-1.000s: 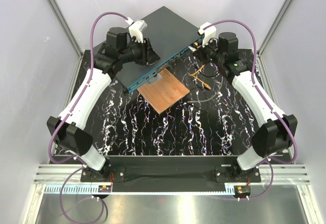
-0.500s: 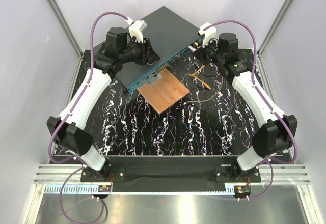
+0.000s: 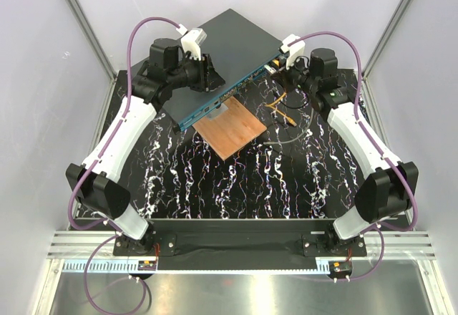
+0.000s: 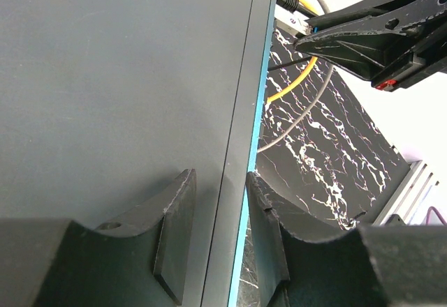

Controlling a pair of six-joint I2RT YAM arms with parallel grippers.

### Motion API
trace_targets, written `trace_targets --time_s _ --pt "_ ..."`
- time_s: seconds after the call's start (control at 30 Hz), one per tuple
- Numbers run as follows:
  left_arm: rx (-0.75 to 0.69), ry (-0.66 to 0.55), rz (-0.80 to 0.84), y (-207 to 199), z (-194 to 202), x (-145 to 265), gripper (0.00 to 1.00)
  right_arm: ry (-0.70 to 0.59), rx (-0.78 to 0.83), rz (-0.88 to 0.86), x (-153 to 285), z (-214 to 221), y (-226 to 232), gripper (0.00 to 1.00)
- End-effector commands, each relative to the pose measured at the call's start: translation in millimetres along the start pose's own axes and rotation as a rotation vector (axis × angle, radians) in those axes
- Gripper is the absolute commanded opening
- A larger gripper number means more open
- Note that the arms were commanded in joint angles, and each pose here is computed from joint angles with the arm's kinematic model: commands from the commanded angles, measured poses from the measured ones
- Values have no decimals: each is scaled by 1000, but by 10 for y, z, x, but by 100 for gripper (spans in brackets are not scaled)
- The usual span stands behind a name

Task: Insert the plug into the switch port

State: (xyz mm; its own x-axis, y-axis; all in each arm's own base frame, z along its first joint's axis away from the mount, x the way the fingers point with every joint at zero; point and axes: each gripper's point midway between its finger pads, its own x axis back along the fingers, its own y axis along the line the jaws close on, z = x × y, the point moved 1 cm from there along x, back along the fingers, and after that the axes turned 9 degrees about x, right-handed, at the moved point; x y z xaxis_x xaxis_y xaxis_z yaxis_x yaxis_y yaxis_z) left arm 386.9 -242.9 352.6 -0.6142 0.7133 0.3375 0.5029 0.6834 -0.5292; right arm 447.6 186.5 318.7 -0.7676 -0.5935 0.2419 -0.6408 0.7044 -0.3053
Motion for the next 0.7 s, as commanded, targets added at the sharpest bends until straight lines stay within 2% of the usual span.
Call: trace_targets --time_s 0.0,0.33,0.67 --pt "-29 -40 40 -93 -109 11 40 -128 35 -105 85 -321 192 0" --pt "-28 -31 38 -83 -75 9 40 -181 56 -87 23 -385 121 0" --pt "-31 -37 45 -90 -96 -4 40 -170 30 -102 -90 -368 99 0"
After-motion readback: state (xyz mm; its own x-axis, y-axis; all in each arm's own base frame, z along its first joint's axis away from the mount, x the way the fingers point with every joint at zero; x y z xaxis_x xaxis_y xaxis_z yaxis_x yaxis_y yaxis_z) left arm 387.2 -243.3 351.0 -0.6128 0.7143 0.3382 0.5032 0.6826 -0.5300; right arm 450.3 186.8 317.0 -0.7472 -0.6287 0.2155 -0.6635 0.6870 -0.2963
